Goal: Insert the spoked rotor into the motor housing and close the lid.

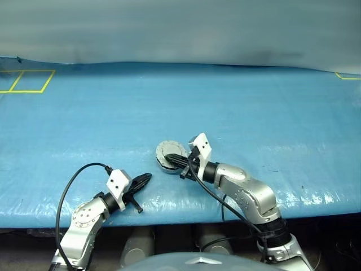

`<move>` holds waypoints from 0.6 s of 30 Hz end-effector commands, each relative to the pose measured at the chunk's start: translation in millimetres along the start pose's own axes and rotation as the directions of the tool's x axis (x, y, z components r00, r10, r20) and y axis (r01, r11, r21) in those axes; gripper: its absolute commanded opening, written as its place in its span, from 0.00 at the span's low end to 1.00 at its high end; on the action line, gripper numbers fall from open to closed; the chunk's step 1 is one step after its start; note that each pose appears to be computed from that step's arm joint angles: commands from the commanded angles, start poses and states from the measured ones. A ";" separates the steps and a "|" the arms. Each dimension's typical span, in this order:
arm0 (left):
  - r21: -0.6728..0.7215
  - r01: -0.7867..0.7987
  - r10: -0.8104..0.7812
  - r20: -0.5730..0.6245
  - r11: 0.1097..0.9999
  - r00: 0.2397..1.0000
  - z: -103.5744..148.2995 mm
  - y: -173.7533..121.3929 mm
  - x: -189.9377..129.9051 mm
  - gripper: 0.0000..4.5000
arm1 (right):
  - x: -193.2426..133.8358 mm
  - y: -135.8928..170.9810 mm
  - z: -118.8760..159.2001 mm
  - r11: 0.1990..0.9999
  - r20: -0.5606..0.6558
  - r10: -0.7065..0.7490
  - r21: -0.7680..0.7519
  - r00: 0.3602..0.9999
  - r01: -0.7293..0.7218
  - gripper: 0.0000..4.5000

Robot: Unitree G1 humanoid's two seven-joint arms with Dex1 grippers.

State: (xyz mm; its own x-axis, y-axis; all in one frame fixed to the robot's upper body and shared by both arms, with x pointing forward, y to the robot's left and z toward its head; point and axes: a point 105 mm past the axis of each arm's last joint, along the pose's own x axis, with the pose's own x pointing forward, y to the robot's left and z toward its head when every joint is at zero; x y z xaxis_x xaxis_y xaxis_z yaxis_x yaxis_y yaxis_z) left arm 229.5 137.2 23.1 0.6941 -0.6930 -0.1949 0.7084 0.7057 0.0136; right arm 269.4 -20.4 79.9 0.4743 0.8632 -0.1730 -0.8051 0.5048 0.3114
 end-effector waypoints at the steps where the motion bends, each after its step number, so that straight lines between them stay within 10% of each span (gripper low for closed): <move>1: 0.020 0.001 -0.001 0.035 1.000 0.999 7.4 0.1 0.0 0.01 | 0.2 -3.1 -4.5 1.000 -0.013 -0.022 0.001 1.000 0.022 0.00; 18: 0.002 -0.019 0.019 0.108 1.000 0.994 25.8 3.6 -2.3 0.01 | -12.5 -6.0 -10.1 0.999 -0.079 -0.036 -0.038 0.996 0.033 0.00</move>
State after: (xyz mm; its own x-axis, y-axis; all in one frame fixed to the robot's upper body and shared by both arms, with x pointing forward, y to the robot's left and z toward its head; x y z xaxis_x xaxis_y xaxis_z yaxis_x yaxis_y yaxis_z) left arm 232.1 136.6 38.5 0.7151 -0.6876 -0.1261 0.6932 0.7207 0.0016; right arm 265.7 -30.3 70.2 0.4638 0.8497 -0.2510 -0.8098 0.5215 0.2689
